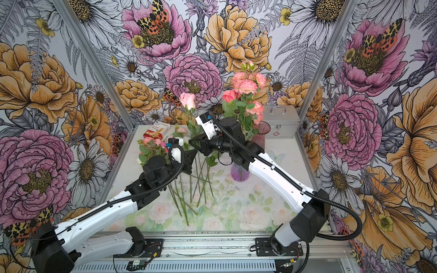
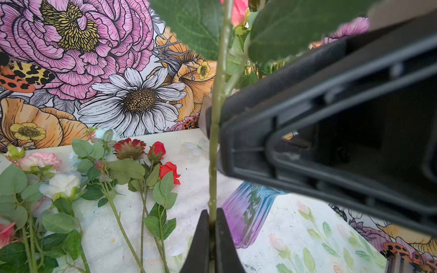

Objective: Place the pink flowers into the vase
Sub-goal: Place the flower in the vase.

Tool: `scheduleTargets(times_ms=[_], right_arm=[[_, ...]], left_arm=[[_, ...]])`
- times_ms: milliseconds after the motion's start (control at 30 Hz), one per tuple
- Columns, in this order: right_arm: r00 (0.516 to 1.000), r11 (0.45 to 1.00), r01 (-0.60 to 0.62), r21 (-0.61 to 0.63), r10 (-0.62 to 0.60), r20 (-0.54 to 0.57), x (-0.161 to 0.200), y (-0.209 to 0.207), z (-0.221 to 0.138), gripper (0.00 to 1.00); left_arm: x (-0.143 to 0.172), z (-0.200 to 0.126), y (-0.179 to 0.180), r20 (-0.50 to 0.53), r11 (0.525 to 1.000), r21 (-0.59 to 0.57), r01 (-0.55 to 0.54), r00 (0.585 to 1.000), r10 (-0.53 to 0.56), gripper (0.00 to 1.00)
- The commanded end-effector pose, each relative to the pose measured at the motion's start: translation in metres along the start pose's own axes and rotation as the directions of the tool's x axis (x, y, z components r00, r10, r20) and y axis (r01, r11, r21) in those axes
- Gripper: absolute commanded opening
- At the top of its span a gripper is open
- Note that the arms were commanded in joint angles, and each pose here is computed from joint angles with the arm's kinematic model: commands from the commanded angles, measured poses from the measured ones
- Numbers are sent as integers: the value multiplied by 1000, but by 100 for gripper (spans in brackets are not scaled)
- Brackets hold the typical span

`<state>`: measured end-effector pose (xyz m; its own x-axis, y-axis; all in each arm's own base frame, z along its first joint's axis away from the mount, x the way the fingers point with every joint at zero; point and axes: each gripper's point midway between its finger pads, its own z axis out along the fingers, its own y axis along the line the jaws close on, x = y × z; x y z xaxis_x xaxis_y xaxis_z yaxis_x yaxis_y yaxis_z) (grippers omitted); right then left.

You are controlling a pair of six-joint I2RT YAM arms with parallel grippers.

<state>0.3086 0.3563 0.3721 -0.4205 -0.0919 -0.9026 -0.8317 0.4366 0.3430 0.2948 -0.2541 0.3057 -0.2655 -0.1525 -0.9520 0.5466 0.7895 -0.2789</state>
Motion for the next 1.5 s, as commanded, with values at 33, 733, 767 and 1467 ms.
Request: scheduleTargets(times_ms=[33,733,767,1467], right_arm=[[998,1000,29,9,-30,55,-19,3,-1,28],[963,908,131,398,-212,166,-54,-46,-72,0],[959,897,127,423,-220,180,-59,-50,-81,0],[826,728,45,684,-412,384,-146,-46,-236,0]], left_arm=[[-18,-3,-17,50,999,54,8,999,-10,0],[-27,-26,-15,61,998,43,51,997,-54,98],[-27,-28,-16,60,997,49,52,997,-55,98],[-13,-28,-2,12,999,-7,32,999,-32,98]])
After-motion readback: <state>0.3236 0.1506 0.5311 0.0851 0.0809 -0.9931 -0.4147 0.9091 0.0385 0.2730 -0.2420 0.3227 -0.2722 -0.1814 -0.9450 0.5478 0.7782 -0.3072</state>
